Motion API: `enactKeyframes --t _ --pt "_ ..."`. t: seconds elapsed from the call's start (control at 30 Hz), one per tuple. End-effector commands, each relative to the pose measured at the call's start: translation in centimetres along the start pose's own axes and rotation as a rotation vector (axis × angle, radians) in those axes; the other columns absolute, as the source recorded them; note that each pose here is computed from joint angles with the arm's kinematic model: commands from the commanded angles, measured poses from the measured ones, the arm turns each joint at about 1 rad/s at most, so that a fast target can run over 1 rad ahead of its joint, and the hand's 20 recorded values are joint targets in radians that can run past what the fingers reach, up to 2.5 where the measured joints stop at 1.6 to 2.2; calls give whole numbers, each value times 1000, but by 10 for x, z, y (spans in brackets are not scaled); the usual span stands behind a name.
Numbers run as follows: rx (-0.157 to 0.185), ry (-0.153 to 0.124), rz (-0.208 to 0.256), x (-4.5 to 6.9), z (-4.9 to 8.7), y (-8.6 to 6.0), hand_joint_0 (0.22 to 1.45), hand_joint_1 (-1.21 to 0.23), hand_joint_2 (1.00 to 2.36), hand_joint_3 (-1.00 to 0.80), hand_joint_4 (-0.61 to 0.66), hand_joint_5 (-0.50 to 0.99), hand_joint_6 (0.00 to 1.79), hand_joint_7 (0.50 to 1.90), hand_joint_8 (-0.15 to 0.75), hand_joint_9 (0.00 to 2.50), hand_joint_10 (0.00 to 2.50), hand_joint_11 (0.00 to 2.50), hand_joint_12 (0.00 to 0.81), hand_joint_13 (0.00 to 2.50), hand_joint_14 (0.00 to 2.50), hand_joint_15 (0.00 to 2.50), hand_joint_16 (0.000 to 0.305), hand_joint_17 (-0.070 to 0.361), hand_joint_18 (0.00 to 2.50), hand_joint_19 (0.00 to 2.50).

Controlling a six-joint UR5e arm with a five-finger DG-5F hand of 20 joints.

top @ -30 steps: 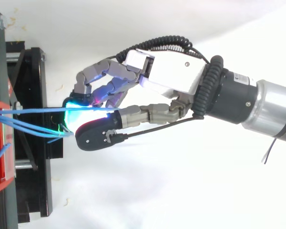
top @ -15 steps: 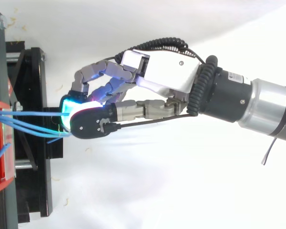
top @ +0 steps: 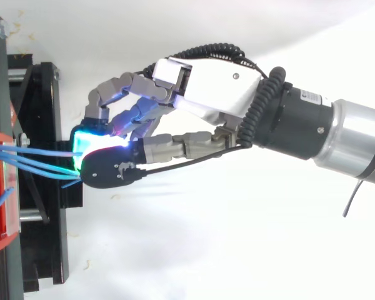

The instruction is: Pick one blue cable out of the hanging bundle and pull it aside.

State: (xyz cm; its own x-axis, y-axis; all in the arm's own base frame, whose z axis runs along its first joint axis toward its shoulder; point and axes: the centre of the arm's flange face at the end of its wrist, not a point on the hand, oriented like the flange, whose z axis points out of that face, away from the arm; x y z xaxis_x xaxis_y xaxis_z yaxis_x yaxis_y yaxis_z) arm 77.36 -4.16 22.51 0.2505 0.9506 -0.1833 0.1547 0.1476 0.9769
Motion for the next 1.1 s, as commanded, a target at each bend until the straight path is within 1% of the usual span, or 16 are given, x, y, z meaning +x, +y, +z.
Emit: enactKeyframes --t 0.0,0.1,0.17,0.23,0.27,0.3,0.33,0.4,0.43,0.47,0.5,0.57,0.67,0.77,0.97,1.07 --pt "-6 3 10 3 0 6 598 -656 1023 -164 190 -189 923 1090 320 822 15 626 359 746 15 430 55 123 806 507" --pt "-1 5 8 3 0 11 605 -671 1024 -116 162 -182 929 1140 322 833 15 633 360 764 15 436 54 122 815 508" --pt "11 8 2 1 -2 14 611 -688 1025 -78 142 -177 934 1174 324 851 15 634 357 777 15 439 54 122 826 504" --pt "16 11 0 0 -5 20 620 -704 1026 -33 118 -172 939 1215 329 890 17 645 352 795 16 463 53 120 850 494" --pt "22 10 -6 -3 -9 27 618 -705 1027 -18 112 -170 941 1219 331 897 17 651 355 803 16 466 54 121 853 493" --pt "22 10 -6 -4 -10 30 633 -733 1024 16 91 -162 946 1250 338 935 17 668 368 841 18 468 56 125 885 482" --pt "22 10 -6 -4 -10 30 634 -736 1025 26 75 -159 949 1271 338 947 17 669 365 848 17 488 55 125 889 487" --pt "41 12 -19 -9 -18 43 655 -760 1023 77 22 -148 952 1362 342 1018 18 698 360 907 18 528 55 124 918 482" --pt "68 19 -33 -11 -25 48 660 -763 1022 85 9 -147 953 1376 344 1027 16 696 365 927 18 541 55 124 921 484" --pt "68 19 -33 -11 -25 48 671 -773 1021 113 -21 -142 952 1425 343 1071 16 710 359 940 20 554 54 122 935 491" --pt "77 21 -33 -11 -27 49 700 -813 1018 143 -29 -133 951 1490 336 1118 16 727 349 979 20 590 53 120 941 515" --pt "92 26 -41 -11 -30 50 714 -832 1016 160 -40 -128 950 1501 336 1161 19 751 349 1015 20 631 53 119 947 528" --pt "99 30 -33 -9 -32 50 719 -840 1013 172 -58 -121 949 1492 336 1216 20 783 347 1050 21 660 53 119 965 548" --pt "103 32 -8 -6 -32 49 725 -847 1011 168 -62 -120 949 1490 333 1223 19 784 353 1052 23 669 53 119 971 550" --pt "145 42 9 -4 -40 50 721 -848 1009 169 -69 -118 948 1482 338 1227 19 780 356 1054 23 656 53 120 981 543" --pt "157 44 31 -2 -43 50 720 -854 1006 171 -79 -114 946 1478 335 1233 17 769 356 1058 22 662 54 121 990 543"
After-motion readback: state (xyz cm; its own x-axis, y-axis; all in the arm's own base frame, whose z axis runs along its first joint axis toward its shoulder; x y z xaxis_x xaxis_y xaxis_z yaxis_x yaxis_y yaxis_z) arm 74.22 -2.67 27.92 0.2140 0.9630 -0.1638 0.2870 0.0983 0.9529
